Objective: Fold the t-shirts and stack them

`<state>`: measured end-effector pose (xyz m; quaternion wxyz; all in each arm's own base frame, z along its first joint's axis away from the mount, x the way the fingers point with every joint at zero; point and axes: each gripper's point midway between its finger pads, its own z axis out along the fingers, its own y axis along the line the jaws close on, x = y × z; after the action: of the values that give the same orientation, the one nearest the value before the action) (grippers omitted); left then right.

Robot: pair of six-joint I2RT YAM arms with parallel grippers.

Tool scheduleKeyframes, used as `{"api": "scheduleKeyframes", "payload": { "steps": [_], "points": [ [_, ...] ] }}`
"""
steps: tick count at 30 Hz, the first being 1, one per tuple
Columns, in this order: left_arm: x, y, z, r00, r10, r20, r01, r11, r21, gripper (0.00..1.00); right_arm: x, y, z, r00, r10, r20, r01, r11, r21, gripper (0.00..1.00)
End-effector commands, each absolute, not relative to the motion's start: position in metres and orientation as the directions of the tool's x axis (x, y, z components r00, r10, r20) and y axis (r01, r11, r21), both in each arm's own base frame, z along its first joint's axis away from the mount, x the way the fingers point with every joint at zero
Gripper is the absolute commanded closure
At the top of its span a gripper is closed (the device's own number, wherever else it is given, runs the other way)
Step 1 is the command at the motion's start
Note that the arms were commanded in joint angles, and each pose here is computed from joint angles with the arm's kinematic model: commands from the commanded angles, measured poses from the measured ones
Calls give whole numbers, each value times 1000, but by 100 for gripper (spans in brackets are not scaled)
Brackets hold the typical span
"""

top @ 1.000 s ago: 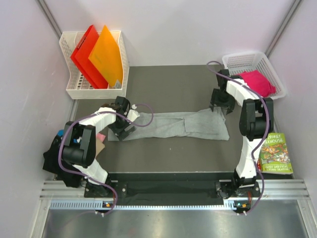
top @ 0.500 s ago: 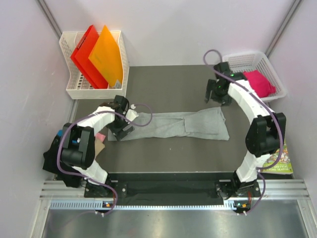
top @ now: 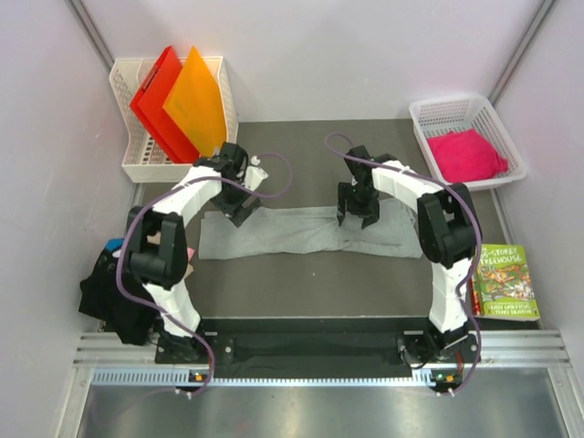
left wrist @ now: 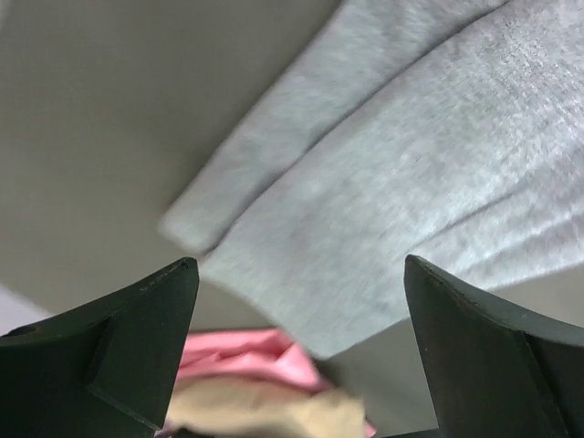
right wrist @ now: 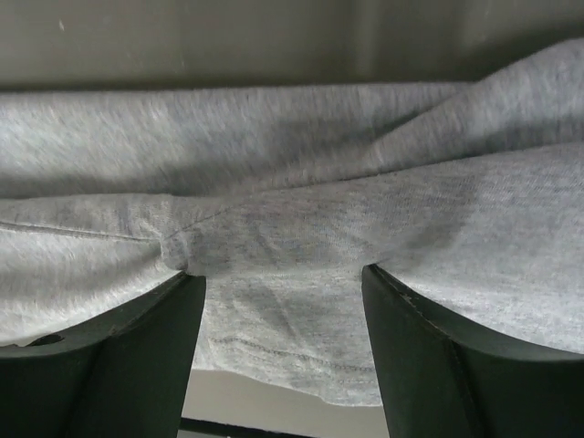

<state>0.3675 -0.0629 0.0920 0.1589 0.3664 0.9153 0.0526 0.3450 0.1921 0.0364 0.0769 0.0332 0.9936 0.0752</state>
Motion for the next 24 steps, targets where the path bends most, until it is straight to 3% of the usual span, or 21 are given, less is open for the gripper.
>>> {"api": "scheduleKeyframes", "payload": {
  "steps": [1, 9, 16, 24],
  "points": [
    [364, -71, 50, -715, 660, -229, 645, 750, 147, 1, 370, 205, 44, -973, 104, -206, 63, 978, 197, 31],
    [366, -63, 17, -718, 674, -174, 651, 739, 174, 1, 343, 198, 2, -991, 93, -99, 76, 983, 165, 32],
    [343, -39, 5, -704, 699, -127, 670, 713, 207, 1, 340, 178, 11, -996, 59, -64, 49, 988, 149, 21],
    [328, 0, 4, -717, 691, -93, 656, 714, 245, 1, 363, 167, 89, -983, 35, -178, 3, 984, 177, 16]
  ]
}}
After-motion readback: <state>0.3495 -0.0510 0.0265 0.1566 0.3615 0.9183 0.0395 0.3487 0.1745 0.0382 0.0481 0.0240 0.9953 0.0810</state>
